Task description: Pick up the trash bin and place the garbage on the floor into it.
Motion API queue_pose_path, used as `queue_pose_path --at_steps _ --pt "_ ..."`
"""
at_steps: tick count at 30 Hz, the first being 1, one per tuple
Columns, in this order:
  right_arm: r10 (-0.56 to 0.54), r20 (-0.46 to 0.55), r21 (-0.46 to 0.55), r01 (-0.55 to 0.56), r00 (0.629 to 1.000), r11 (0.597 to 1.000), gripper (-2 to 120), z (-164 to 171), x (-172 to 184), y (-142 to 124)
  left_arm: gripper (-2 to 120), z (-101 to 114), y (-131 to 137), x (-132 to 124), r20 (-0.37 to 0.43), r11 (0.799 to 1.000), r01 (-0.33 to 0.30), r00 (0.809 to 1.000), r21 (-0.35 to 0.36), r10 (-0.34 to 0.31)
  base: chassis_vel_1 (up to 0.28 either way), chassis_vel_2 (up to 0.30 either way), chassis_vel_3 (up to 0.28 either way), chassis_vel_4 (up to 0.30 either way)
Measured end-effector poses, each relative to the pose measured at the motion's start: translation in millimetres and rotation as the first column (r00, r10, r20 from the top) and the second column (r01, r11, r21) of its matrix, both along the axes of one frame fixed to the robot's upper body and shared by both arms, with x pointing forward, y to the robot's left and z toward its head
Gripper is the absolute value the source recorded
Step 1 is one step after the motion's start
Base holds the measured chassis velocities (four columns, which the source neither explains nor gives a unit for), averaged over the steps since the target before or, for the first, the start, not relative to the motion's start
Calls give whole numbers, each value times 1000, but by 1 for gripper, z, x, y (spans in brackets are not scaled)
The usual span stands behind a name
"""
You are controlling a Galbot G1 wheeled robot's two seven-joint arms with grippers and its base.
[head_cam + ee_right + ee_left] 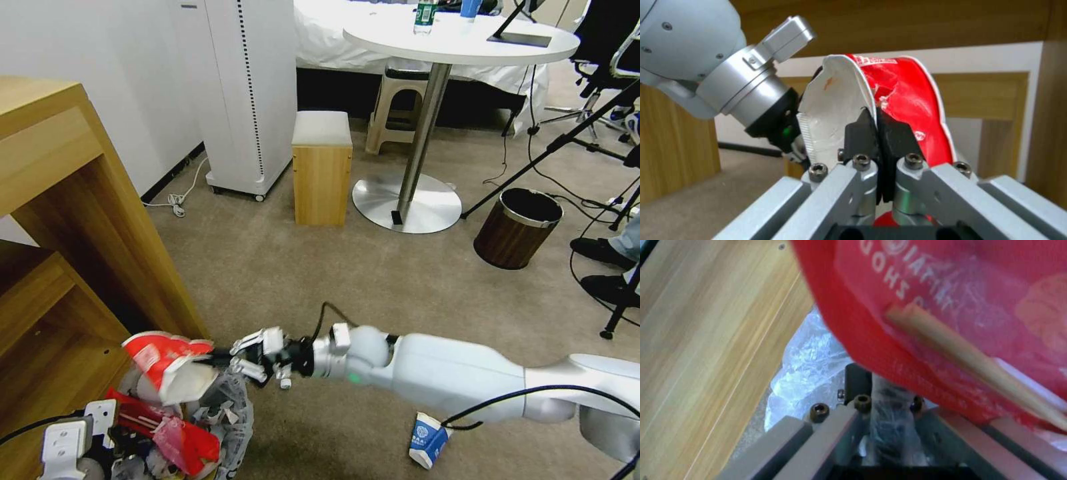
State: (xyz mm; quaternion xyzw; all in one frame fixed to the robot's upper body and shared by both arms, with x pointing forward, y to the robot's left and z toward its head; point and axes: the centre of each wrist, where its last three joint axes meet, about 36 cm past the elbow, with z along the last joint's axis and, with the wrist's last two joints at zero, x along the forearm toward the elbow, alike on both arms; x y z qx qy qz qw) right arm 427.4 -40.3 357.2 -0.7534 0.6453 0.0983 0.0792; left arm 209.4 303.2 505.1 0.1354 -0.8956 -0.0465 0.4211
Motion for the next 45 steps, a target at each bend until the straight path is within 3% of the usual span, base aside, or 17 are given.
queue_pose_path --at_steps 7,11,22,39,45 --pt "-22 -94 -17 20 995 1000 0 -24 -33 -3 0 -3 1 -1 7 1000 -15 1000 5 15 0 0 0 0" --pt "-48 -113 -46 43 992 998 0 -36 -43 -23 0 -7 1 -4 5 1000 -22 1000 10 22 0 0 0 0" --pt "-86 -116 -74 78 989 994 0 -63 -48 -41 0 -8 -2 -9 11 1000 -30 999 6 30 0 0 0 0" --pt "-167 -149 -104 152 975 983 0 -81 -50 -36 0 -6 -8 -17 32 999 -34 999 5 34 0 0 0 0" --pt "-200 -154 -101 186 968 977 0 -86 -39 -12 0 -3 -10 -21 35 1000 -30 999 3 30 0 0 0 0"
